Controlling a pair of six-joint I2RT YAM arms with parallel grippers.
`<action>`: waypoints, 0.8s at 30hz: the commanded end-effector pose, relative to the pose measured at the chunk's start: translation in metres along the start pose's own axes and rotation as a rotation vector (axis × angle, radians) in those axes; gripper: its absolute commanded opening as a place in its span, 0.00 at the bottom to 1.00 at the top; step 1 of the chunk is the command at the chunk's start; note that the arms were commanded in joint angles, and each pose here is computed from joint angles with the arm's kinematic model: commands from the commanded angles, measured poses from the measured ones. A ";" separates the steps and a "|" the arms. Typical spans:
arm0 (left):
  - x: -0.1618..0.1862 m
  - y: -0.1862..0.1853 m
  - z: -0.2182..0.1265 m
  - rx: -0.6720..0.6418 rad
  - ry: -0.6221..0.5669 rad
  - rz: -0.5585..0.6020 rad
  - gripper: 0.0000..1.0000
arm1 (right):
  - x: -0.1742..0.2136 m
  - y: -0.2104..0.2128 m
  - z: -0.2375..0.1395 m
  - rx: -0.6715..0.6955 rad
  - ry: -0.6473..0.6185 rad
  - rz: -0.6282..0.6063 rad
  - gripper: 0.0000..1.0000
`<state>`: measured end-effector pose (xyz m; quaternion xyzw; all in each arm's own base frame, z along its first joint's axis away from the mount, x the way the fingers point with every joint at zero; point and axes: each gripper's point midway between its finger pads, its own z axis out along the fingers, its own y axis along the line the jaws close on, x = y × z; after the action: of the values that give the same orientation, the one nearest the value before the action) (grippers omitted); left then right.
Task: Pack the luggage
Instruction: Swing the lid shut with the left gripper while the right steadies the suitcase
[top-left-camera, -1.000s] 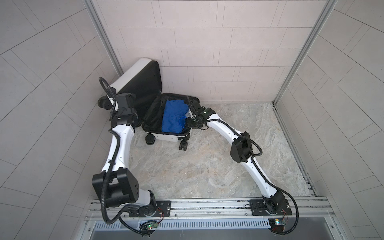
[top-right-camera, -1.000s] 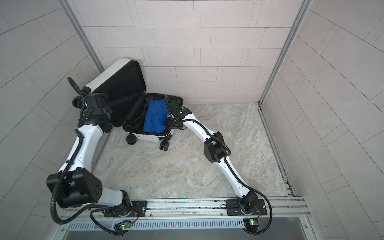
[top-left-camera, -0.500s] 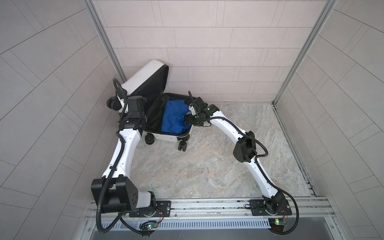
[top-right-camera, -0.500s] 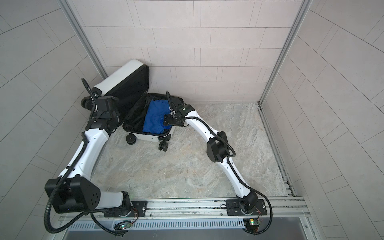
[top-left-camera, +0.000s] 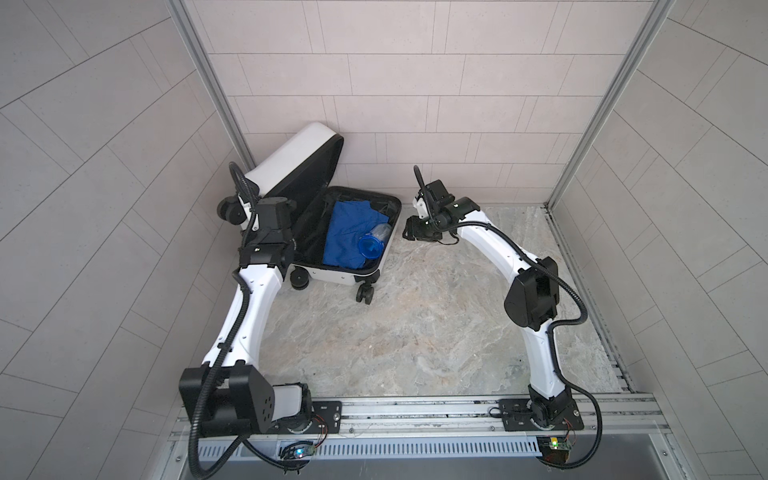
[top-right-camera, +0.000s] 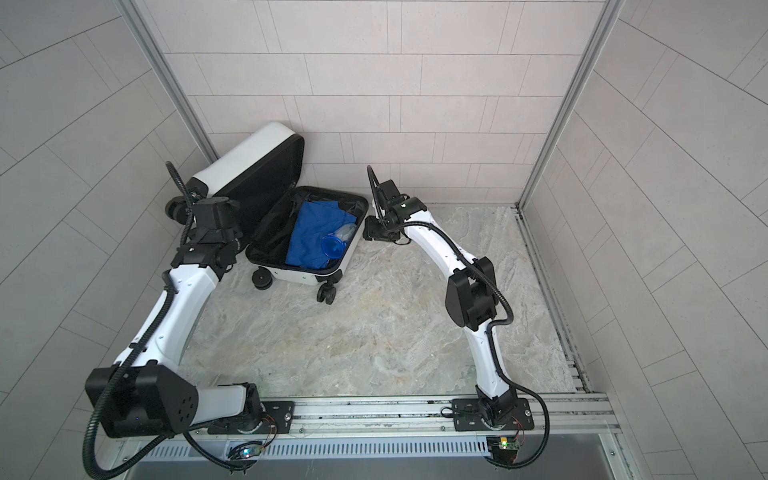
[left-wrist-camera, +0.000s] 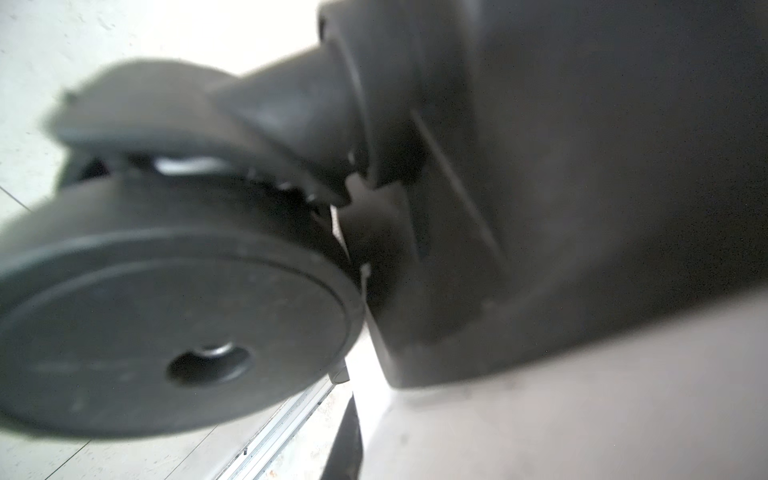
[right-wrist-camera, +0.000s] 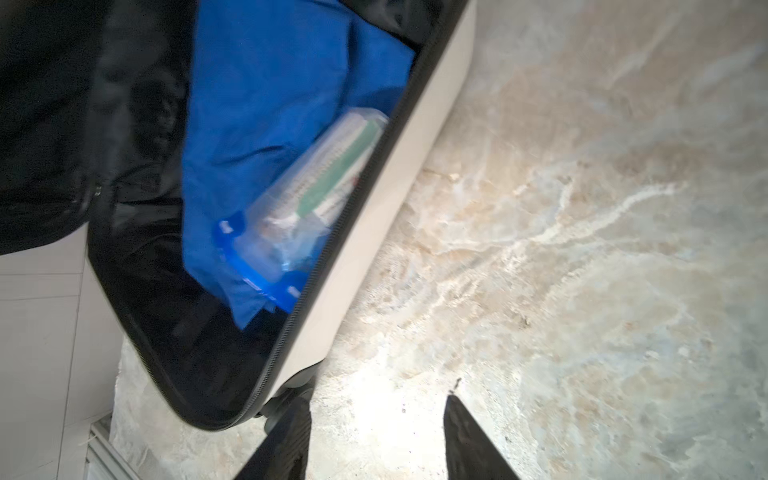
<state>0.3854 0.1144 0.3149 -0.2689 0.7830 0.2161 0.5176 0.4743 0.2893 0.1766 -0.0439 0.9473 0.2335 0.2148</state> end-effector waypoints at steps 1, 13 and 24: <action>-0.010 -0.028 -0.026 0.158 -0.031 -0.011 0.00 | 0.007 -0.007 0.017 0.004 0.008 0.025 0.47; 0.001 -0.036 -0.041 0.185 -0.026 -0.049 0.00 | 0.021 0.010 0.084 -0.094 0.081 0.133 0.41; 0.028 -0.026 -0.061 0.208 -0.010 -0.115 0.00 | 0.016 0.023 0.102 -0.151 0.061 0.211 0.41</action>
<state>0.3551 0.0777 0.2950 -0.2616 0.7882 0.1829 0.5262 0.4831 0.3274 0.0805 0.0395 0.9516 0.2763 0.1289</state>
